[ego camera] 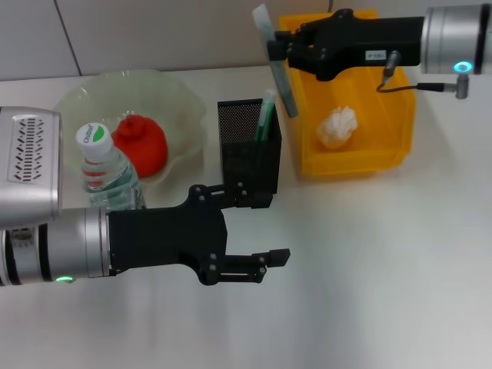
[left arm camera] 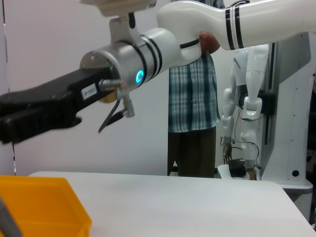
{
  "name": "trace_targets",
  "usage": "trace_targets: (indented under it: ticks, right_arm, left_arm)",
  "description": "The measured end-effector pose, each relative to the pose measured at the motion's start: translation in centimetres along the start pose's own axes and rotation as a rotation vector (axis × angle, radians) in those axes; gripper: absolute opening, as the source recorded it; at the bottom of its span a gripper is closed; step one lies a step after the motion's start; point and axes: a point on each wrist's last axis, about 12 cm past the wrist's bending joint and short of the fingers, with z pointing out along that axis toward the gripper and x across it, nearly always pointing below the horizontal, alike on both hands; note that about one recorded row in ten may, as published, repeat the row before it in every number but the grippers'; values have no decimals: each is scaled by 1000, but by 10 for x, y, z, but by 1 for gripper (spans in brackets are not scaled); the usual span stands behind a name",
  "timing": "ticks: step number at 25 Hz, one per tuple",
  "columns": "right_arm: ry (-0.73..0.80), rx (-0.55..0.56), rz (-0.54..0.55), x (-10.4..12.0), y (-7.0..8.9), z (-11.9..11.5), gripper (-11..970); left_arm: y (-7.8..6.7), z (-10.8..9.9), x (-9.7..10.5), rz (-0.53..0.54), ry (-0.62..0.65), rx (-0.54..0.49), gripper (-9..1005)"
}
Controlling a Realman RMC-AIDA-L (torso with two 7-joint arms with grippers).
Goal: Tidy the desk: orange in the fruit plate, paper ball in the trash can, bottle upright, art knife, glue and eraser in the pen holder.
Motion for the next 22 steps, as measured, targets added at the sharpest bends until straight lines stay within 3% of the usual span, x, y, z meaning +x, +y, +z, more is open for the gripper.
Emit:
trace_targets:
  ticks: [7, 22]
  right_arm:
    - [-3, -6, -53, 5, 4, 23, 160]
    - [-55, 10, -79, 21, 12, 34, 167]
  left_arm:
    - [0, 1, 0, -5, -1, 1, 786]
    - [1, 1, -1, -4, -5, -1, 785]
